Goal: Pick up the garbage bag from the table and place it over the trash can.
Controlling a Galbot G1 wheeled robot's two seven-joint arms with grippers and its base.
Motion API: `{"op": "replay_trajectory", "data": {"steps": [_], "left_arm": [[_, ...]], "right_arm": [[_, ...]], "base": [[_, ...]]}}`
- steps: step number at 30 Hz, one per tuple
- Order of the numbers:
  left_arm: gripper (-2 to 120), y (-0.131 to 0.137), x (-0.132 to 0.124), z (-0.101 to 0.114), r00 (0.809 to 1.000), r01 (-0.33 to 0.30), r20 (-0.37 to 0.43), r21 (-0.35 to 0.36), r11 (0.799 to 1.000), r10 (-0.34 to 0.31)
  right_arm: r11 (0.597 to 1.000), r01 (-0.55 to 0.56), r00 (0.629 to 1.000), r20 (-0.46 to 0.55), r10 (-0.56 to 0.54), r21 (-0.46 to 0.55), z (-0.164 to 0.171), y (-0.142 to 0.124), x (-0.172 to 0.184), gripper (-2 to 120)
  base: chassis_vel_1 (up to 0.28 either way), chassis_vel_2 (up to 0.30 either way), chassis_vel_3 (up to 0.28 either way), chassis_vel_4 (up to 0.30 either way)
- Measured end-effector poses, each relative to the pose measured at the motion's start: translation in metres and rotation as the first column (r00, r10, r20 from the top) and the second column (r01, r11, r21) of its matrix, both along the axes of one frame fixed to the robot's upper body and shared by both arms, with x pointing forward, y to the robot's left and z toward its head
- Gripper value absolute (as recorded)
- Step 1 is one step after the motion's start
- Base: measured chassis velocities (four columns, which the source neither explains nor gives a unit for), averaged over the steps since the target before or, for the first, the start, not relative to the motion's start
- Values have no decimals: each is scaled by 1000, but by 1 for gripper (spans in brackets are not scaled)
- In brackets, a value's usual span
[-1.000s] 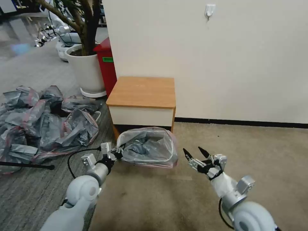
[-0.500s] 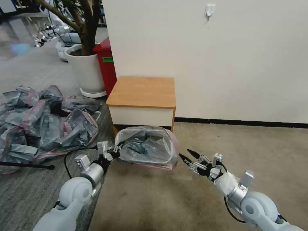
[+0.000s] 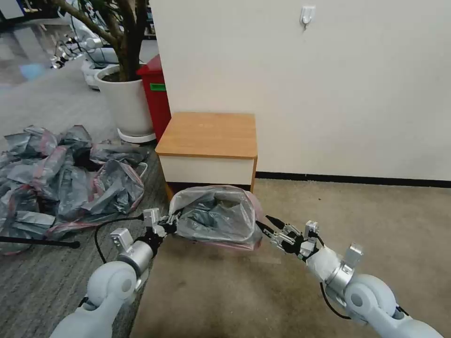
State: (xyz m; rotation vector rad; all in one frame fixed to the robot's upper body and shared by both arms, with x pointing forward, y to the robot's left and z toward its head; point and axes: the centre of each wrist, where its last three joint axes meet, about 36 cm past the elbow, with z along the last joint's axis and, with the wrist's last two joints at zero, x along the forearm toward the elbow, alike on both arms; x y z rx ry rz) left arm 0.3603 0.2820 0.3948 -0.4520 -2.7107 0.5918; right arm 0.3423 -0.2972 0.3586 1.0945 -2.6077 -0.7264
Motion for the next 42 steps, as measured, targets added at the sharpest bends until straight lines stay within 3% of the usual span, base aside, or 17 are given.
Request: {"op": "replay_trajectory", "data": {"steps": [32, 37, 39, 42], "left_arm": [[3, -14, -9, -2, 1000, 11, -3, -2, 1000, -11], [3, -16, -13, -4, 1000, 12, -11, 1, 1000, -12], [3, -17, -16, -5, 1000, 18, -16, 2, 1000, -18], [3, -16, -16, -5, 1000, 16, -14, 3, 1000, -16]], "right_arm": [[994, 27, 999, 38, -23, -104, 1, 4, 1, 19], [986, 73, 997, 46, -67, -152, 1, 9, 3, 10], [976, 122, 992, 45, -116, -180, 3, 13, 6, 0], [970, 141, 990, 48, -134, -200, 3, 14, 6, 0]], "base": [[0, 0, 0, 0], [0, 0, 0, 0], [0, 0, 0, 0], [0, 0, 0, 0]]}}
